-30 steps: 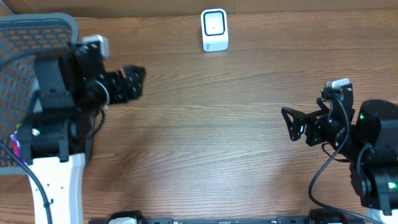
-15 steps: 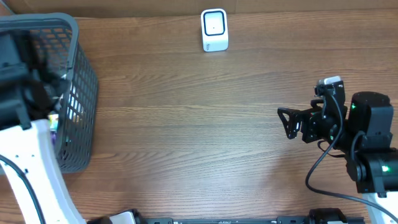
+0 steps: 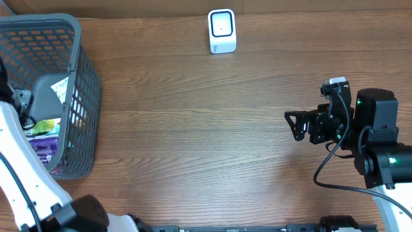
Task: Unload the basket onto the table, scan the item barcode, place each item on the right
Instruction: 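Grasp the purple snack package in the basket with the left gripper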
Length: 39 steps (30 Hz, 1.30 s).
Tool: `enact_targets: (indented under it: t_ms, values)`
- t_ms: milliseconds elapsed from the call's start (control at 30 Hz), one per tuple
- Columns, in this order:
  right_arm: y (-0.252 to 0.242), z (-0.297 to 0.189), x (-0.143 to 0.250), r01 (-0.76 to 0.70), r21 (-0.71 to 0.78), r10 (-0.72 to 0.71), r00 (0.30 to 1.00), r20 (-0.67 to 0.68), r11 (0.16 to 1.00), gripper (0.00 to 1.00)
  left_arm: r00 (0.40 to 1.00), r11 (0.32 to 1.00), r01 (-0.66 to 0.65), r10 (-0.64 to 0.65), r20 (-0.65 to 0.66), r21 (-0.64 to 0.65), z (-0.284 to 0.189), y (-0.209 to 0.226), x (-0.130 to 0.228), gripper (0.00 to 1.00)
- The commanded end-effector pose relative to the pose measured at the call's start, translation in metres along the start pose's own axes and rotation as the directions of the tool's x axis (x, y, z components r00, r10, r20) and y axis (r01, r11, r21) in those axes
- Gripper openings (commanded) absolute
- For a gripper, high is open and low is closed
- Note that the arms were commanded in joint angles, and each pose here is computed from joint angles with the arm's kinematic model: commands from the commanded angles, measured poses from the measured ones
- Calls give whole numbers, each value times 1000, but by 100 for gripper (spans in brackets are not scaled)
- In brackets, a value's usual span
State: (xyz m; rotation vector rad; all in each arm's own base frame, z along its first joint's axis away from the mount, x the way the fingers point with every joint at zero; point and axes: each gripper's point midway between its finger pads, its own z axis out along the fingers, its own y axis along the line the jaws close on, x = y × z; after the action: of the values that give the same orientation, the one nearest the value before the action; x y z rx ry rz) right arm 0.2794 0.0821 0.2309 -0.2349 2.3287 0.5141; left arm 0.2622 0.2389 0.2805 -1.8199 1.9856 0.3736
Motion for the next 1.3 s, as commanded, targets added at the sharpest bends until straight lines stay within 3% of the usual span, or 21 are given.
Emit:
enact_targets:
  t_ms: [0, 367, 667, 1000, 1100, 1267]
  values:
    - [3, -4, -8, 10, -8, -10, 1000, 22, 1000, 100, 1000, 998, -4, 4, -1, -64, 20, -3, -3, 57]
    - [3, -4, -8, 11, -8, -11, 1000, 22, 1000, 100, 992, 964, -103, 80, -101, -246, 84, 9, 21, 54]
    - [1, 0, -7, 4, -7, -4, 1000, 7, 1000, 100, 979, 939, -116, 54, -196, -323, 120, 38, 46, 49]
    - [-7, 19, -1, -23, -6, 22, 998, -53, 1000, 100, 969, 947, -189, 138, -203, -259, 164, 33, 62, 69]
    - [-10, 27, 2, -35, -4, 34, 996, -80, 999, 100, 970, 949, -186, 137, -200, -256, 168, 33, 64, 64]
    - [-17, 42, 11, -60, -1, 60, 988, -139, 998, 100, 966, 946, -193, 138, -216, -259, 175, 37, 73, 41]
